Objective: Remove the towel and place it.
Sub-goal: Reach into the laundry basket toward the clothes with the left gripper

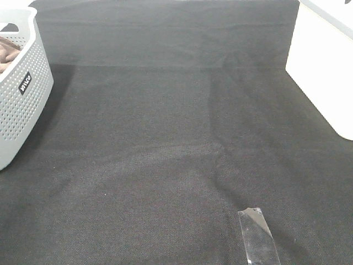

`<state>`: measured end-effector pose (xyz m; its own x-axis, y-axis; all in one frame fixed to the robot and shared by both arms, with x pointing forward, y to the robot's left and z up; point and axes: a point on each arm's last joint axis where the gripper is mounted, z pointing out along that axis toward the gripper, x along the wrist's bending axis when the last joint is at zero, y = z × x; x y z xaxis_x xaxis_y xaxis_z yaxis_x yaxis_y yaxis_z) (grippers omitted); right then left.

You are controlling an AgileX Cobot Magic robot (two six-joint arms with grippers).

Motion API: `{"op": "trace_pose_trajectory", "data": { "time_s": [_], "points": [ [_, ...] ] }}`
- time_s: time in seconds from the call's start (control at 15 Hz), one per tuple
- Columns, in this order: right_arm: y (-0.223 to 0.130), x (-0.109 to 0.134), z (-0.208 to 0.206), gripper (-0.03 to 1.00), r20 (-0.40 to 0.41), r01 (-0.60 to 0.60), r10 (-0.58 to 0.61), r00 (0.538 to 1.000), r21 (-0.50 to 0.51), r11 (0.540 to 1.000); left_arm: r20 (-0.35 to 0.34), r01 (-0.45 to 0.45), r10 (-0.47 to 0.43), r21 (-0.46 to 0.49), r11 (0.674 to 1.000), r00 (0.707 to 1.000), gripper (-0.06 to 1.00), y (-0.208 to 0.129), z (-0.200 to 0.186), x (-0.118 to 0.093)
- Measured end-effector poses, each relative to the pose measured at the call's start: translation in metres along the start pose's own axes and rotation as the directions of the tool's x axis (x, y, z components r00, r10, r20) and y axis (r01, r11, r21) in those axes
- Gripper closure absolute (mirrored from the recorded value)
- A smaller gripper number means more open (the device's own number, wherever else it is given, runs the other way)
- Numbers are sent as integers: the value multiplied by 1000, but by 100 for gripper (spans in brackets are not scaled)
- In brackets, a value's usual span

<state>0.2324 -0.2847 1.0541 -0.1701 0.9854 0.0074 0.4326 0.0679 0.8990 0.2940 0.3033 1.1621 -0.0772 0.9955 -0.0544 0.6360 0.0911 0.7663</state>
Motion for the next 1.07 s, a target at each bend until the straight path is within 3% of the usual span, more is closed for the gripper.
{"op": "trace_pose_trajectory", "data": {
  "time_s": [0.13, 0.4, 0.6, 0.73, 0.8, 0.93, 1.07],
  "points": [
    [0, 0, 0, 18, 0, -1, 1, 1000, 0, 1000, -2, -7, 7, 33, 999, 1000, -5, 26, 8, -2],
    [0, 0, 0, 18, 0, -1, 1, 1000, 0, 1000, -33, -109, 115, 144, 984, 993, -5, 90, 53, -4],
    [0, 0, 0, 18, 0, -1, 1, 1000, 0, 1000, -155, -195, 241, 266, 944, 958, -5, 127, 107, 7],
    [0, 0, 0, 18, 0, -1, 1, 1000, 0, 1000, -171, -258, 320, 308, 916, 932, -5, 144, 140, 10],
    [0, 0, 0, 18, 0, -1, 1, 1000, 0, 1000, -164, -266, 327, 311, 912, 931, -5, 152, 157, 11],
    [0, 0, 0, 18, 0, -1, 1, 1000, 0, 1000, -127, -176, 227, 320, 931, 966, -5, 168, 208, 31],
    [0, 0, 0, 18, 0, -1, 1, 1000, 0, 1000, -69, -144, 177, 339, 930, 982, -5, 172, 248, 51]
  ]
}}
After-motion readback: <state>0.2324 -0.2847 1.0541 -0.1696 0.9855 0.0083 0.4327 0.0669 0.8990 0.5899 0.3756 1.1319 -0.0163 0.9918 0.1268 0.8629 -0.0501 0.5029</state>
